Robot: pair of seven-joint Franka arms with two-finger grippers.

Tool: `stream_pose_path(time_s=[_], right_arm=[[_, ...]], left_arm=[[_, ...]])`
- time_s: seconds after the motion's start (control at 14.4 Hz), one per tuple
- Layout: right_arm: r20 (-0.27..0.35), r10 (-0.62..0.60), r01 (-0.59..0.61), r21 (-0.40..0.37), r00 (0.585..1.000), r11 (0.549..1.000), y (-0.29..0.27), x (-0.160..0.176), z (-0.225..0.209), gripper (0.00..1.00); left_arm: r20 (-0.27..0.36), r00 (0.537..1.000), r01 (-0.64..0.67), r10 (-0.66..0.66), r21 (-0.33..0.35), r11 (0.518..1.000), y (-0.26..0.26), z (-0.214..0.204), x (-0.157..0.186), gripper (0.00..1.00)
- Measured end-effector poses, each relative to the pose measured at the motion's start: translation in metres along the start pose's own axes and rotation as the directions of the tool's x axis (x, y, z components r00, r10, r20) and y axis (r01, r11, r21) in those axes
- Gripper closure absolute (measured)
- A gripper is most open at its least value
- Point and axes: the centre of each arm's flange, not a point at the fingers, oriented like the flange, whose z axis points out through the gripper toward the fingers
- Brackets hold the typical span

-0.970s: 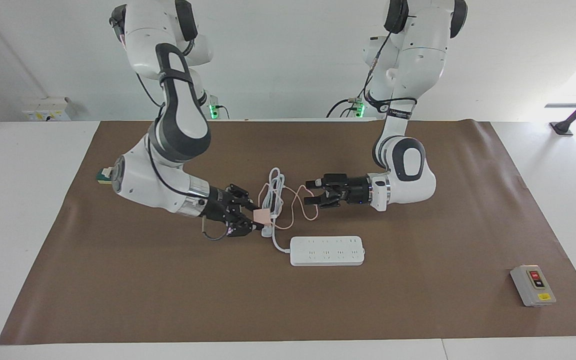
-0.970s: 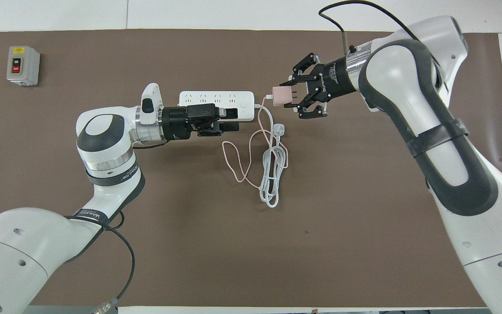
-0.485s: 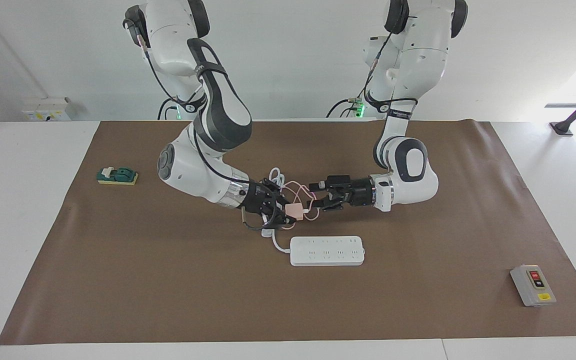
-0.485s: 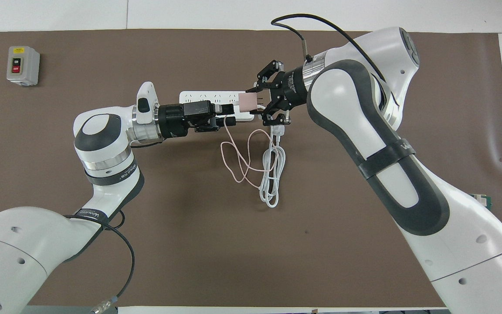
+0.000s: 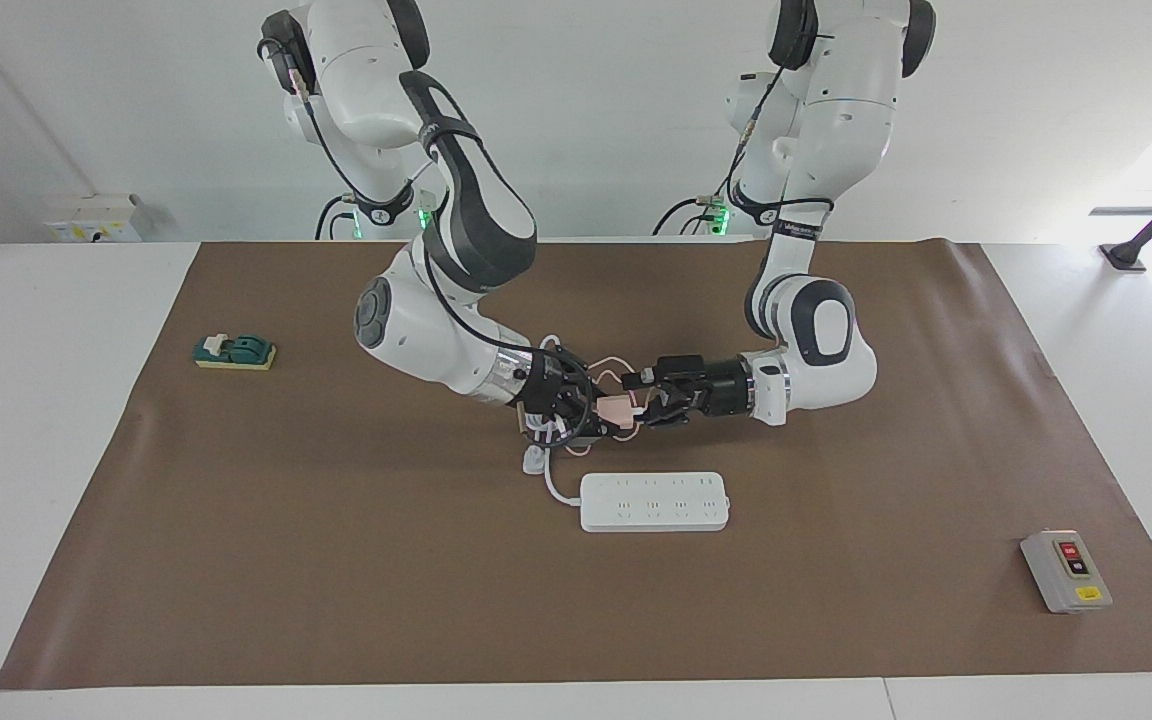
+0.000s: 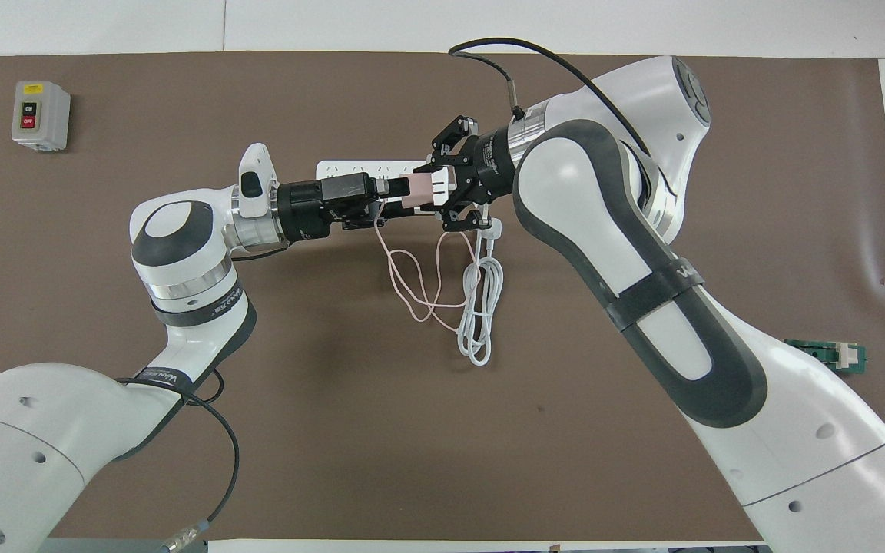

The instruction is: Plug charger into power strip

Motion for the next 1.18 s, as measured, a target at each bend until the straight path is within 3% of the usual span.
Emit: stream_pose_path(time_s=[0.49, 0.69, 0.76, 0.9, 1.18], right_arm=[[0.000, 0.000, 0.000, 0.001, 1.000, 1.000, -0.0001, 0.0001, 0.0000, 0.50], [0.000, 0.000, 0.000, 0.001, 1.000, 1.000, -0.0001, 0.0001, 0.0000, 0.50], [0.000, 0.000, 0.000, 0.001, 1.000, 1.000, -0.0001, 0.0001, 0.0000, 0.50], [0.001, 0.000, 0.000, 0.003, 1.000, 1.000, -0.0008, -0.0009, -0.0012, 0.50], [0.001, -0.001, 0.001, 0.006, 1.000, 1.000, -0.0010, -0.0015, -0.0009, 0.50]], left_arm=[[-0.007, 1.000, 0.001, 0.000, 0.003, 1.000, -0.0011, -0.0020, 0.0012, 0.04], [-0.008, 1.000, 0.001, -0.001, 0.004, 1.000, -0.0021, -0.0028, 0.0016, 0.33], [-0.009, 1.000, -0.001, 0.001, 0.004, 1.000, -0.0026, -0.0029, 0.0016, 0.50], [-0.012, 0.999, -0.053, 0.053, 0.009, 0.999, -0.0067, -0.0044, 0.0019, 0.69], [-0.014, 0.995, -0.097, 0.097, 0.010, 0.995, -0.0072, -0.0059, 0.0024, 0.69]])
